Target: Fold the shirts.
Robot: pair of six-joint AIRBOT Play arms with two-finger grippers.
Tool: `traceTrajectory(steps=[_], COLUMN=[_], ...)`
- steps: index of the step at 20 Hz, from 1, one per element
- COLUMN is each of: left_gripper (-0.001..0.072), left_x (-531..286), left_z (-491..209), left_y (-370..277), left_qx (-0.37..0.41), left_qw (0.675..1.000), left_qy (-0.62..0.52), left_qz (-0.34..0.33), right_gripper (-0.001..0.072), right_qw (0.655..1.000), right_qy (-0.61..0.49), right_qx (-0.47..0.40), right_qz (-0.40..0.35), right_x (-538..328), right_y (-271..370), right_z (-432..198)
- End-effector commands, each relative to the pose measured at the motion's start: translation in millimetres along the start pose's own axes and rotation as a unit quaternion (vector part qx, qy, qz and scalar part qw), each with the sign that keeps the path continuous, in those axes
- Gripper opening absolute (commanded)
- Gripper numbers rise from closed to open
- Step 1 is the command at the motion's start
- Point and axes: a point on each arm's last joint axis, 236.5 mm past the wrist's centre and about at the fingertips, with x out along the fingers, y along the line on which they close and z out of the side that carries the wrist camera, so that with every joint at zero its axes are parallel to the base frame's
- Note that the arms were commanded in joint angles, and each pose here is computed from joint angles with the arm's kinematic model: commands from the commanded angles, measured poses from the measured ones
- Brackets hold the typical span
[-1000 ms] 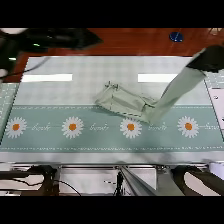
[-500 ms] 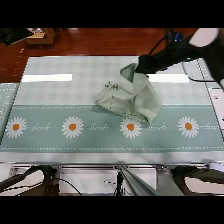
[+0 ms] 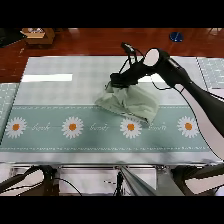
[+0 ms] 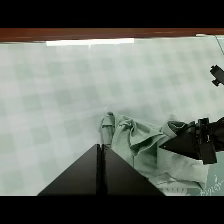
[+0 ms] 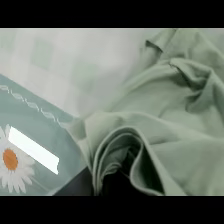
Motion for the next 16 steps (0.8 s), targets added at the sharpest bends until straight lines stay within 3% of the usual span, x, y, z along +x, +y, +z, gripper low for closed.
traceTrajectory(steps=[1, 3, 4, 5, 6, 10, 12, 13, 16], left_gripper=[0.0021, 0.002, 0.0021, 0.002, 0.0021, 0.0021, 0.0021, 0.0021, 0.0024], left_x=[-1, -1, -1, 0, 0, 1, 0, 0, 1], left_z=[-5, -6, -6, -6, -6, -8, -10, -10, -11], left_y=[-1, -2, -2, -2, -1, 3, 8, 8, 9], left_qx=[0.005, 0.005, 0.005, 0.005, 0.004, 0.005, 0.007, 0.007, 0.007], left_qw=[1.0, 1.0, 1.0, 1.0, 1.0, 1.0, 1.0, 1.0, 1.0], left_qy=[0.011, 0.013, 0.013, 0.013, 0.013, 0.017, 0.021, 0.022, 0.023], left_qz=[-0.003, -0.004, -0.004, -0.003, -0.004, 0.005, 0.013, 0.013, 0.015], right_gripper=[0.0029, 0.003, 0.0084, 0.0237, 0.0329, 0.0331, 0.0331, 0.0331, 0.0326], right_qw=[0.997, 0.992, 0.991, 0.991, 0.992, 0.999, 0.997, 0.987, 0.894], right_qy=[-0.068, -0.107, -0.112, -0.106, -0.092, 0.007, 0.053, 0.076, 0.128], right_qx=[0.033, 0.053, 0.061, 0.065, 0.068, -0.001, -0.045, -0.068, -0.079], right_qz=[0.017, 0.04, 0.049, 0.055, 0.06, 0.051, -0.038, -0.122, -0.421], right_x=[14, 9, 8, 9, 9, -6, -39, -69, -214], right_y=[15, 24, 27, 30, 33, 33, -12, -54, -188], right_z=[29, 48, 51, 48, 42, -6, -27, -35, -49])
